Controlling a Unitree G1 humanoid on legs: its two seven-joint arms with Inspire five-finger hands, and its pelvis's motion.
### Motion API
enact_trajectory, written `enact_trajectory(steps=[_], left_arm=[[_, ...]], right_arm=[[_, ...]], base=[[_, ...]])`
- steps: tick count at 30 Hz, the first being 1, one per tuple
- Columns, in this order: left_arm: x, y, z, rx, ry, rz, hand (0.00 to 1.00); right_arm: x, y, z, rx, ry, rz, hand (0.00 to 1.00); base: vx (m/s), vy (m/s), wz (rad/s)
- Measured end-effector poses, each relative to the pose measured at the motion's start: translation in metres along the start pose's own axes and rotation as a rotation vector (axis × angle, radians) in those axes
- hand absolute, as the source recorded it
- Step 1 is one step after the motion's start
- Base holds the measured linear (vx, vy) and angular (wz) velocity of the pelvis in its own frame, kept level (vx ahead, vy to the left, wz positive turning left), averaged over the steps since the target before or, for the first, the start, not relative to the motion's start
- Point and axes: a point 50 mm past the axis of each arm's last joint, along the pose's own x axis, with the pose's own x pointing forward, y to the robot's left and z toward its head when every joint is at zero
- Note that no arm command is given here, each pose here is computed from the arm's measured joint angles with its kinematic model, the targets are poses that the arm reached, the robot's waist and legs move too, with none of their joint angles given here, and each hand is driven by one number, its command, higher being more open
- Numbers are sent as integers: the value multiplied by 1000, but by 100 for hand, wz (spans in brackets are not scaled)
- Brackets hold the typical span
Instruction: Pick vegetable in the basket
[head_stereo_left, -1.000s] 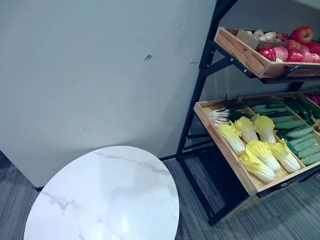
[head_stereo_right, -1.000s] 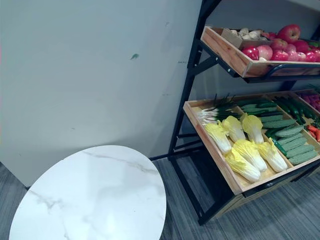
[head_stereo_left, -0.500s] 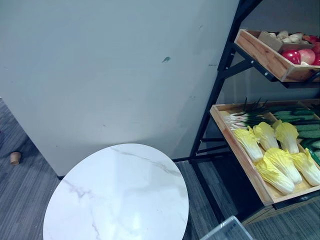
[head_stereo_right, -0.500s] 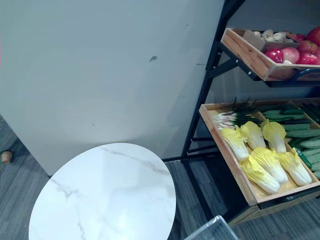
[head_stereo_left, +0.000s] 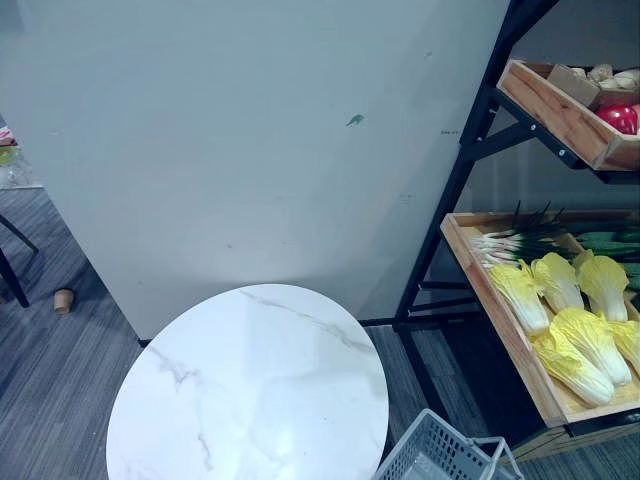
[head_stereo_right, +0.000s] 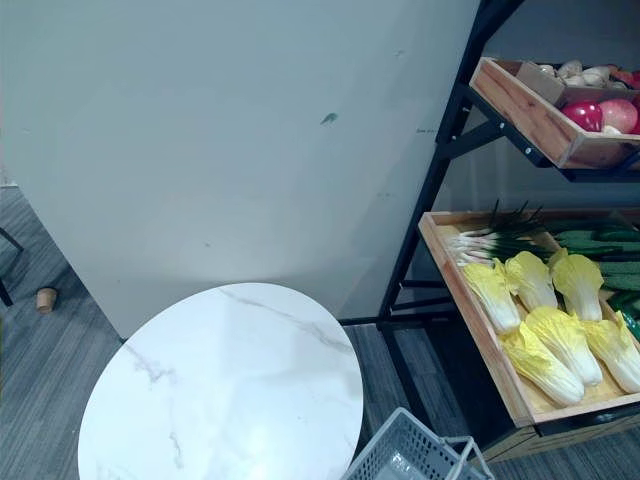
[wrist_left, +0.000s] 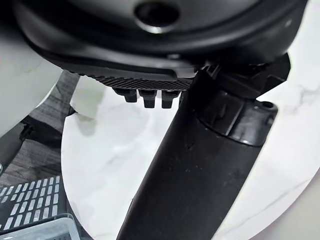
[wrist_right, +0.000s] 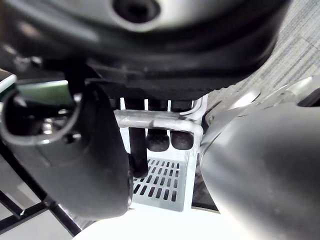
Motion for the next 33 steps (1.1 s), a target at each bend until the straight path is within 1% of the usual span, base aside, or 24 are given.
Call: enact_trajectory(steps=[3, 5, 7, 8, 9, 10, 12, 15, 18, 25, 29, 33], left_arm=[[2, -2, 4, 17, -14, -9, 100], [3, -4, 13, -15, -58, -12, 100], [8, -14, 27, -33, -109, -37, 100], [13, -28, 46, -36, -172, -81, 100], [14, -36, 48, -58, -201, -102, 100], [14, -37, 44, -73, -200, -101, 100], [11, -30, 22, -87, -135, -71, 100], [11, -26, 23, -82, -128, -64, 100], [9, -21, 20, -85, -126, -35, 100], [6, -16, 12, -118, -116, -8, 100], [7, -20, 10, -151, -120, -12, 100], [10, -29, 10, -196, -134, -30, 100]], right_arm=[[0, 0, 2, -3, -4, 3, 0], [2, 5, 8, -9, -11, 21, 0], [3, 11, 17, -32, -30, 65, 0], [5, 20, 27, -40, -48, 96, 0], [6, 20, 36, -56, -49, 93, 0], [6, 17, 36, -66, -43, 83, 0], [5, 15, 32, -53, -42, 92, 0], [3, 12, 22, -17, -41, 88, 0], [0, 2, 11, 56, -47, 61, 0], [-4, -9, 1, 63, -38, 27, 0], [-3, 2, -1, 70, -39, 49, 0], [-3, 3, 4, 36, -50, 58, 0]], base=[[19, 0, -33], [-12, -4, -93], [-66, -11, -70], [-161, 24, -88], [-240, 97, -133], [-216, 133, -175], [-244, 102, -120], [-172, 60, -57], [-60, 48, -42], [87, 10, -8], [153, 3, -23], [50, -29, -45]])
